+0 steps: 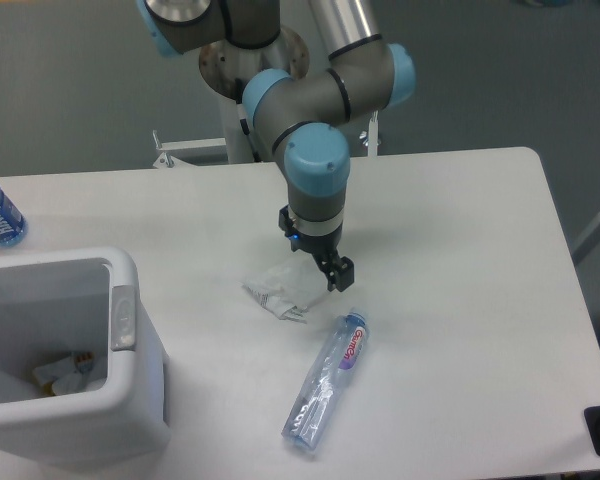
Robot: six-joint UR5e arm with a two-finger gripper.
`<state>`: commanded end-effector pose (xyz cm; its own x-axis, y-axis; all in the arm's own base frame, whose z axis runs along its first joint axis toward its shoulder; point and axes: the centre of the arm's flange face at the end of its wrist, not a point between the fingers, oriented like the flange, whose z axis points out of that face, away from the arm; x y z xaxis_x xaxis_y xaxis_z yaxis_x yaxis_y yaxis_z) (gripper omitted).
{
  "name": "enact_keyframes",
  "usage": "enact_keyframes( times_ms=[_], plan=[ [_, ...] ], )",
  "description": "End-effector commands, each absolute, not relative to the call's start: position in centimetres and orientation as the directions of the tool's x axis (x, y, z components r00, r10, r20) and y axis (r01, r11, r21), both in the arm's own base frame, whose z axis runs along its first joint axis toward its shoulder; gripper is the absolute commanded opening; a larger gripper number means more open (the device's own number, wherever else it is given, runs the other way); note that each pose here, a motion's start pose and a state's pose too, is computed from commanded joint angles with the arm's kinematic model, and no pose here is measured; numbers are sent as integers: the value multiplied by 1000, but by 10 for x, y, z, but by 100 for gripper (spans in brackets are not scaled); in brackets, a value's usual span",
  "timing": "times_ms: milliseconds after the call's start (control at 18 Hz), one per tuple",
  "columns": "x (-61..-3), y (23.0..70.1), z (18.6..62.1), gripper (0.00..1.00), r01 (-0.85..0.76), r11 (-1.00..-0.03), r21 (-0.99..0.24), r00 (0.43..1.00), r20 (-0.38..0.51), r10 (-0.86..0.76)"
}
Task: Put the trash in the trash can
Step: 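Lower the gripper onto the white tissue and close on it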
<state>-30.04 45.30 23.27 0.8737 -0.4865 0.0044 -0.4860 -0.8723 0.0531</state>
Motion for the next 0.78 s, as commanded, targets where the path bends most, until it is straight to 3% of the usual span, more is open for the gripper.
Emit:
enact_keyframes(
  times_ms=[222,556,778],
  plan=[
    [-302,453,232,98,-464,-884,56,885,-10,-465],
    [-304,456,233,35,-411,-910,50,910,-30,-413],
    [-304,456,235,4,-399,-915,49,915,-33,-401]
  ],
)
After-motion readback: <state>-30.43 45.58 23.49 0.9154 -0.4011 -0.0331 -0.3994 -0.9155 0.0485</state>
